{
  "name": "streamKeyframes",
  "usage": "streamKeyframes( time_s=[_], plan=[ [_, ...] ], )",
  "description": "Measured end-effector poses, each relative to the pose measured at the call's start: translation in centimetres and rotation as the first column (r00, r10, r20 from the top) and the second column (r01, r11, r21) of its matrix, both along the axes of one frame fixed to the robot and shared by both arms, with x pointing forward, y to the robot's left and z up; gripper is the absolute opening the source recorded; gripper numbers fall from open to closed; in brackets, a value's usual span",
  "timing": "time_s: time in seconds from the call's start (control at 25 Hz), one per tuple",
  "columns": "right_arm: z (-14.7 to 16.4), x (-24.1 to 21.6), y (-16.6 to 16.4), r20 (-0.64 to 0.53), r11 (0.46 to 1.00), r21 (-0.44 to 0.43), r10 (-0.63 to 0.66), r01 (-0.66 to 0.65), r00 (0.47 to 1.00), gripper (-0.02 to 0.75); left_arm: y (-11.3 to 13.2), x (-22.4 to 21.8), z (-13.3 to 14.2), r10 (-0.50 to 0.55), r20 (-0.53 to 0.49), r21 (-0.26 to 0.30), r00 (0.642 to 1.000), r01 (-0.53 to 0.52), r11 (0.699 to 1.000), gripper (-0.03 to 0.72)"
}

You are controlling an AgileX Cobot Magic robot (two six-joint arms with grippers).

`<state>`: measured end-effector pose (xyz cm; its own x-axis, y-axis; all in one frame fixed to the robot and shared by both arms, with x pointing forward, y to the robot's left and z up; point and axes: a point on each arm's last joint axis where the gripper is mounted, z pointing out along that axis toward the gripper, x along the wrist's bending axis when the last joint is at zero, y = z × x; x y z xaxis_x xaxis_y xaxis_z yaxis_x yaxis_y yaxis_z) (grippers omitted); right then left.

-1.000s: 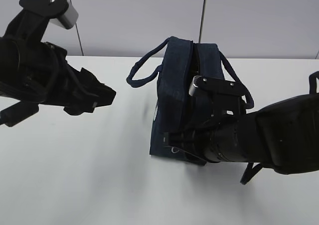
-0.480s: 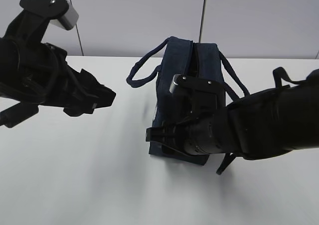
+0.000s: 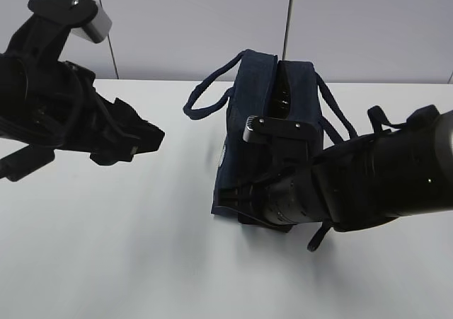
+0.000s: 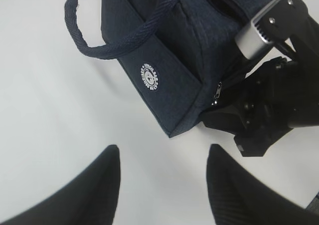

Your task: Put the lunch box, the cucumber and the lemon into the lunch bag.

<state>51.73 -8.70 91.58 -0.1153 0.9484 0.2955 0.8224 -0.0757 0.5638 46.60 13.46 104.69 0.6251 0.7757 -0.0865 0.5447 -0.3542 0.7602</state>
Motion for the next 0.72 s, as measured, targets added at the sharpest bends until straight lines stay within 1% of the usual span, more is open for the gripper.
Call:
streamKeyframes(
  time_s=[0.12,0.2,0.48,0.6,0.72],
  plan=[
    [0.0,0.0,0.0,0.001,1.0,-0.003,-0.003,0.003,1.0,0.249,0.0,0.0,0.0,0.0,0.0,0.0,1.0,0.0,1.0,0.382],
    [0.0,0.0,0.0,0.001,1.0,-0.003,-0.003,0.003,1.0,0.22,0.0,0.0,0.0,0.0,-0.001,0.0,1.0,0.0,1.0,0.382],
    [0.0,0.0,0.1,-0.001,1.0,0.005,0.004,-0.004,1.0,0.157,0.0,0.0,0.0,-0.002,-0.004,0.002,1.0,0.002,1.0,0.382],
    [0.0,0.0,0.1,-0.002,1.0,0.009,0.008,-0.008,1.0,0.143,0.0,0.0,0.0,-0.003,-0.006,0.003,1.0,0.003,1.0,0.382],
    [1.1,-0.1,0.1,0.022,0.999,0.031,0.009,-0.01,1.0,0.139,0.0,-0.1,-0.1,-0.003,-0.008,0.004,1.0,0.003,1.0,0.379]
  ],
)
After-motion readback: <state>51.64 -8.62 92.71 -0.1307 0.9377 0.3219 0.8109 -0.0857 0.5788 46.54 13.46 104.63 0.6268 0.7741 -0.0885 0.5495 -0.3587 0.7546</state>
